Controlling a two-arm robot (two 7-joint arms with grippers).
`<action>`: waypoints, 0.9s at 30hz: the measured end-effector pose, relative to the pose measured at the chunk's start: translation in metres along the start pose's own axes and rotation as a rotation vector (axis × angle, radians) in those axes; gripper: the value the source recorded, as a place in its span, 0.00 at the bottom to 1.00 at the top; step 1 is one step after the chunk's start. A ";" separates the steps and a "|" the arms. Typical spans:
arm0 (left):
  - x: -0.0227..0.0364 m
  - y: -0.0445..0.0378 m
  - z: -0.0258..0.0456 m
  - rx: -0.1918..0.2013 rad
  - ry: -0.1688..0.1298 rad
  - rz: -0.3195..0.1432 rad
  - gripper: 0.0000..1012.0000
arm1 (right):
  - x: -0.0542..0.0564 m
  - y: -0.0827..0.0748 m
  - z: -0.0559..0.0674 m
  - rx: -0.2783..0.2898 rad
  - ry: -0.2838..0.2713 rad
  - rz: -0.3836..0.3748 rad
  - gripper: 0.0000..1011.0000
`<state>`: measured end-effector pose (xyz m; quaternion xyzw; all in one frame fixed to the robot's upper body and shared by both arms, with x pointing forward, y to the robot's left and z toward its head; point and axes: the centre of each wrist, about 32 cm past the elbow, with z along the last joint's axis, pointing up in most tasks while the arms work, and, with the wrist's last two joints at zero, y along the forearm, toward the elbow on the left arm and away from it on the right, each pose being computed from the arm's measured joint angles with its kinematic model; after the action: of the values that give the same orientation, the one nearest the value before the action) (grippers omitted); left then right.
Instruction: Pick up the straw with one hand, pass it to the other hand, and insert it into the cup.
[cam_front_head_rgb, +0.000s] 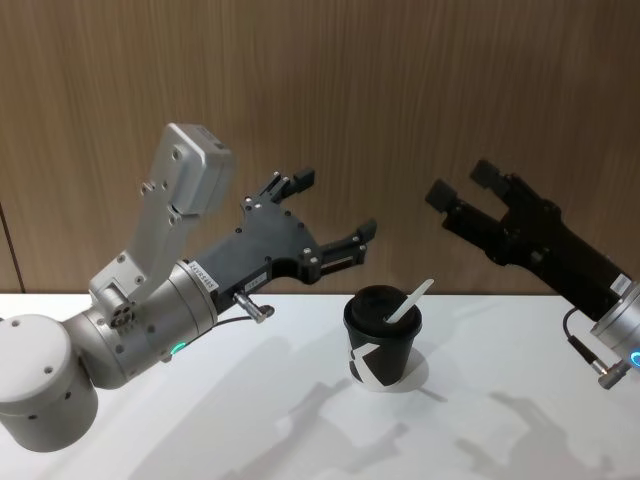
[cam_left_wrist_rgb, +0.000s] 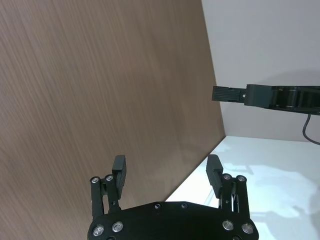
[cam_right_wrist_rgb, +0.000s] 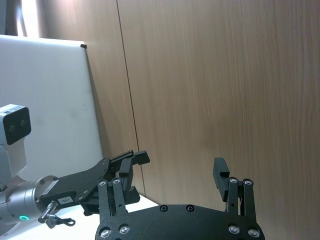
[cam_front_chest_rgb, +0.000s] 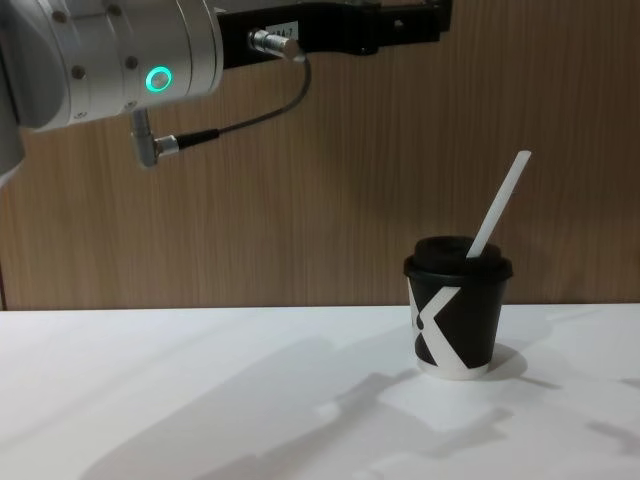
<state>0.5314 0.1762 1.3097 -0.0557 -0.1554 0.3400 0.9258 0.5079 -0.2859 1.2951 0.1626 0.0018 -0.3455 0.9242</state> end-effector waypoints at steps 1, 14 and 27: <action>0.0000 0.0001 0.0000 0.000 0.000 0.001 0.99 | 0.000 0.000 0.000 0.000 0.000 0.000 0.99; -0.0005 0.0009 0.0001 0.004 0.000 0.006 0.99 | 0.000 0.000 0.000 0.002 0.001 -0.003 0.99; -0.0006 0.0011 0.0002 0.004 -0.001 0.008 0.99 | 0.000 0.000 -0.001 0.002 0.001 -0.004 0.99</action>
<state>0.5302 0.1767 1.3096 -0.0542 -0.1547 0.3439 0.9246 0.5075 -0.2855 1.2946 0.1639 0.0022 -0.3473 0.9233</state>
